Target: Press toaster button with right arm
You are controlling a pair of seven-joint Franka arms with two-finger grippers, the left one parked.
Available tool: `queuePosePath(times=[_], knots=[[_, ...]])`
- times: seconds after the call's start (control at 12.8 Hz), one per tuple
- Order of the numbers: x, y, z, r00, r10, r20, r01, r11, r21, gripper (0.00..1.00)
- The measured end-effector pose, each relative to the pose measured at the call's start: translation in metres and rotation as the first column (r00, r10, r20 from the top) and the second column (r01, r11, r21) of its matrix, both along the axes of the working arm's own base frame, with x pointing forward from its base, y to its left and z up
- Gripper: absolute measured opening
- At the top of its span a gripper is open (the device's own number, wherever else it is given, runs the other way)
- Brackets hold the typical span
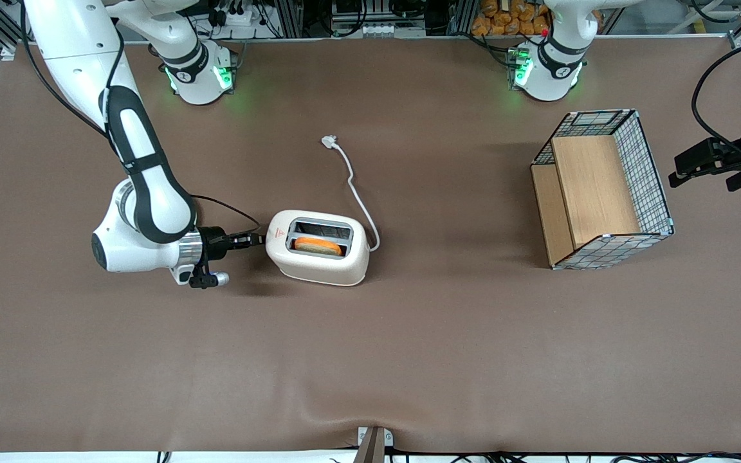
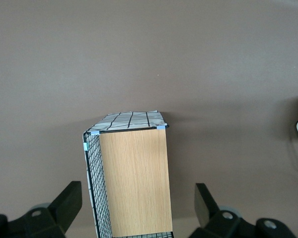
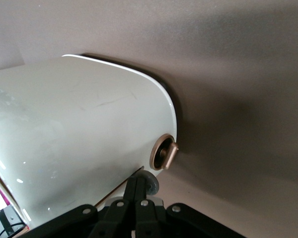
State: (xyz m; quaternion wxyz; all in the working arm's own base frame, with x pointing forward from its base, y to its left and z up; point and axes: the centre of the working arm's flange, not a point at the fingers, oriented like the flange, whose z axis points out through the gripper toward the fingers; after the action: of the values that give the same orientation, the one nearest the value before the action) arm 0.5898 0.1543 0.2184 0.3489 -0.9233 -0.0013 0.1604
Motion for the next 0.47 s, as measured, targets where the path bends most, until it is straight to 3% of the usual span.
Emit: queuePosePath(times=[0.31,0.47], knots=[[0.004,0.004,0.017,0.998,-0.035,-0.059,0.035,0.999,0.0,0.02],[0.008,0.005,0.035,0.996,-0.051,-0.066,0.051,0.999,-0.004,0.19]])
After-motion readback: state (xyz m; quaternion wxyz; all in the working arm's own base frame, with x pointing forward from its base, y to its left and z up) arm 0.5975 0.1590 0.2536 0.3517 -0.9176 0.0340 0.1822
